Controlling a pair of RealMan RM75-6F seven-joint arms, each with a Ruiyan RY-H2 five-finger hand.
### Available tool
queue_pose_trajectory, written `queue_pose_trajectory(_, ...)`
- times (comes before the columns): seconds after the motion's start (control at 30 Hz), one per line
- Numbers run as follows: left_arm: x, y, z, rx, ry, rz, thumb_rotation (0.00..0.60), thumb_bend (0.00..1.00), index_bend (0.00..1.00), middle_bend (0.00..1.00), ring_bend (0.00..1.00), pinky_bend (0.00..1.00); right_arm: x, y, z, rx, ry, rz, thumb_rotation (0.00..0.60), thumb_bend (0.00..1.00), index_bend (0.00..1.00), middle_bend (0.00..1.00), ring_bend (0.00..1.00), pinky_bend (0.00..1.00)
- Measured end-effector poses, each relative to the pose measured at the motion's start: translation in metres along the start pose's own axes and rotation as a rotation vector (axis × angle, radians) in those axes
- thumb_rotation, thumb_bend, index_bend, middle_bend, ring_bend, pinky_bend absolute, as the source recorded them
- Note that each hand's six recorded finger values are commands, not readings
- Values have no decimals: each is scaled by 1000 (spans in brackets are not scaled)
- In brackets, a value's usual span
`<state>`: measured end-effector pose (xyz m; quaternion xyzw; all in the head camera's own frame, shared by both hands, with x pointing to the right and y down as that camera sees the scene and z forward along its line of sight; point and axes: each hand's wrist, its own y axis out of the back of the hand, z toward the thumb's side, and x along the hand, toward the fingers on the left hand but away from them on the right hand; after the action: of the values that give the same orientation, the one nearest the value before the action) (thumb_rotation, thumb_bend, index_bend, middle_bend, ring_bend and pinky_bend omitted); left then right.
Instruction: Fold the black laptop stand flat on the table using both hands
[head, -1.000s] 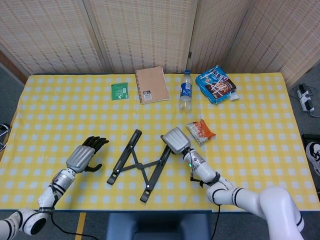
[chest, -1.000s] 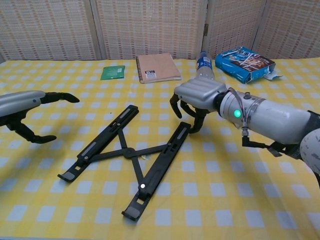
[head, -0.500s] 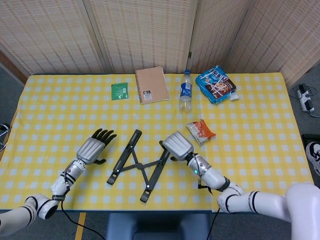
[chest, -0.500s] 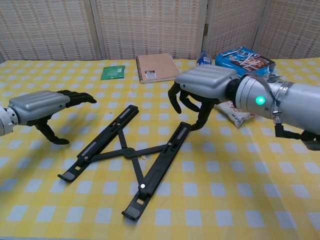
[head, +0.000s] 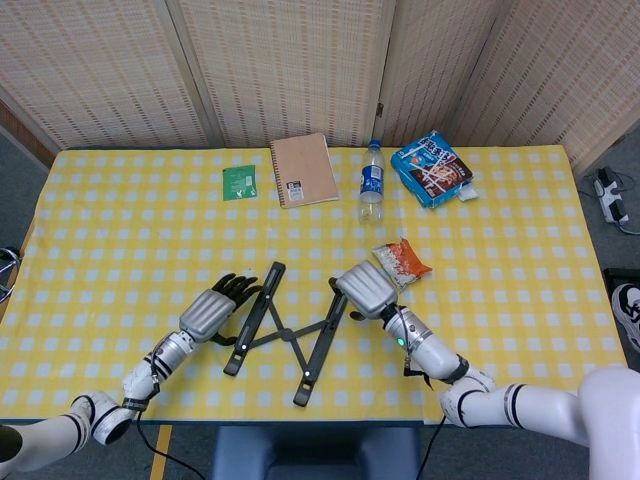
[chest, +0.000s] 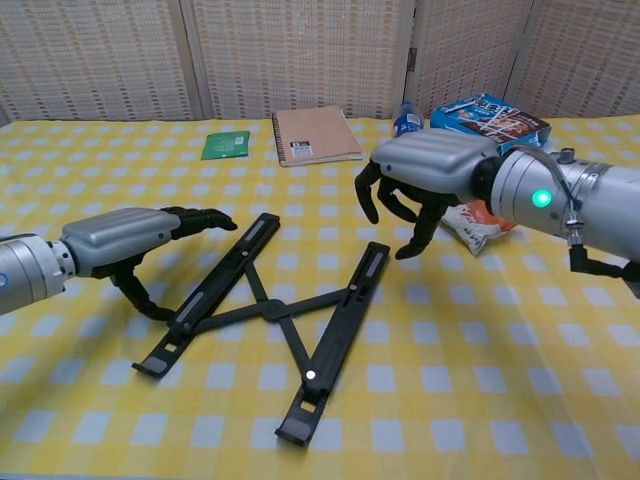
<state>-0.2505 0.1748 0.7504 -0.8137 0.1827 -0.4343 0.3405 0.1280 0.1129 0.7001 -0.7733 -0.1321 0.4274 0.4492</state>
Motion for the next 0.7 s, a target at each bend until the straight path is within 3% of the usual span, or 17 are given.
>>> queue_pose_trajectory(0.3,12,3,40,-36,-86,25,600,193,29,47,0,0,6,2,-8,-22,-8,-5,600,158,531,767,823,886)
queue_pose_trajectory(0.5,22,10,37,91,-84,31,600,193,55,47,0,0,16,4,-9,-31,6,6,600,158,532,767,823,886)
queue_pose_trajectory(0.7,36,24,12,251,-39,29,600,193,126,92,15,0,35,-6,4,13,73,50,600,157,586,796,854,886)
